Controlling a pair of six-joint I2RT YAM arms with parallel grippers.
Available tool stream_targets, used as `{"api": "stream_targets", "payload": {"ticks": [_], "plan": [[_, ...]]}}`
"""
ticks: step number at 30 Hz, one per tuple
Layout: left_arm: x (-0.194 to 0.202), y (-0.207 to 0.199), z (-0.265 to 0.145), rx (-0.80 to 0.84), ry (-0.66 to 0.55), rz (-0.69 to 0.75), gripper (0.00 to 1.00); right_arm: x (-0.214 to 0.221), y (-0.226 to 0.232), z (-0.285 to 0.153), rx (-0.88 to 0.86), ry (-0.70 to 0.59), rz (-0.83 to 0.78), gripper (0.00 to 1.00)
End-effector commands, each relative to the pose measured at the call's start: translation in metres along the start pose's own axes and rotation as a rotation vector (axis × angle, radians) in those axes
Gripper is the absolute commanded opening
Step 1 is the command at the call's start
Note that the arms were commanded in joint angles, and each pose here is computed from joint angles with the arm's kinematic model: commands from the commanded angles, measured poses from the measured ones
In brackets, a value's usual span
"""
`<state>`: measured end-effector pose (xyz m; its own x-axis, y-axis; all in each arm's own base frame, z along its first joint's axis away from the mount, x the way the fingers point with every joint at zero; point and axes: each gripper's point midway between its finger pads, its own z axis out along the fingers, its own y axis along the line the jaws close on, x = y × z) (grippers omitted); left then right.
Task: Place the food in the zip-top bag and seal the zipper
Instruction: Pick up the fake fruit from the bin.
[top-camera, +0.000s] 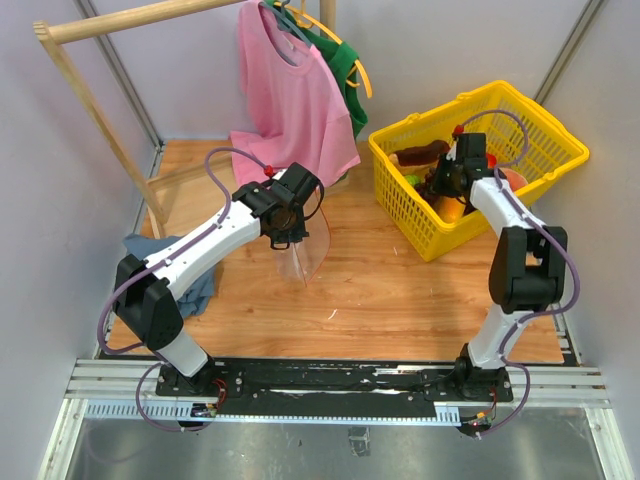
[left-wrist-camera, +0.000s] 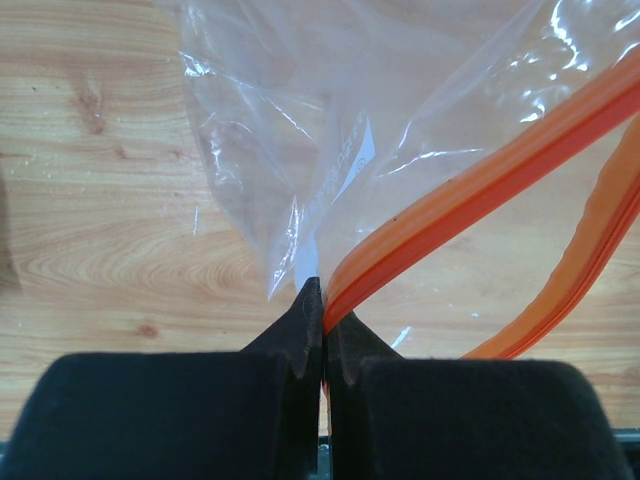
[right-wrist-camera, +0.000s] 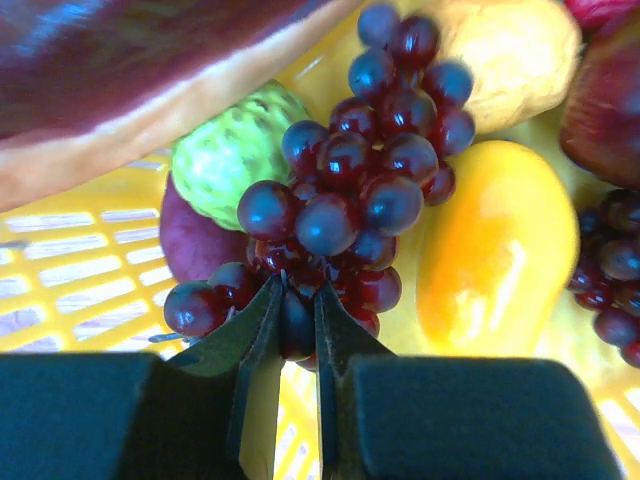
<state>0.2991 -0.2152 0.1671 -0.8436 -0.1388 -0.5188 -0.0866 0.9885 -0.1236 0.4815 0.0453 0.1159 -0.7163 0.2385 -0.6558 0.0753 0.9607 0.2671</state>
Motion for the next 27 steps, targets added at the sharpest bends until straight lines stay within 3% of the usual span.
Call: {"api": "stream_targets", "payload": {"ticks": [1,15,27], "plan": [[-0.008,-0.001,-0.010,0.010,-0.031,-0.003,0.00,-0.023,0.004,-0.040,-0.005,-0.099,-0.050,0.01],[-0.006,-0.011,-0.019,0.076,-0.021,-0.035,0.00,-0.082,0.021,-0.154,0.040,-0.462,-0.154,0.01],[-0.005,-0.015,-0.021,0.103,-0.017,-0.048,0.00,-0.098,0.066,-0.198,-0.141,-0.554,-0.224,0.01]]}}
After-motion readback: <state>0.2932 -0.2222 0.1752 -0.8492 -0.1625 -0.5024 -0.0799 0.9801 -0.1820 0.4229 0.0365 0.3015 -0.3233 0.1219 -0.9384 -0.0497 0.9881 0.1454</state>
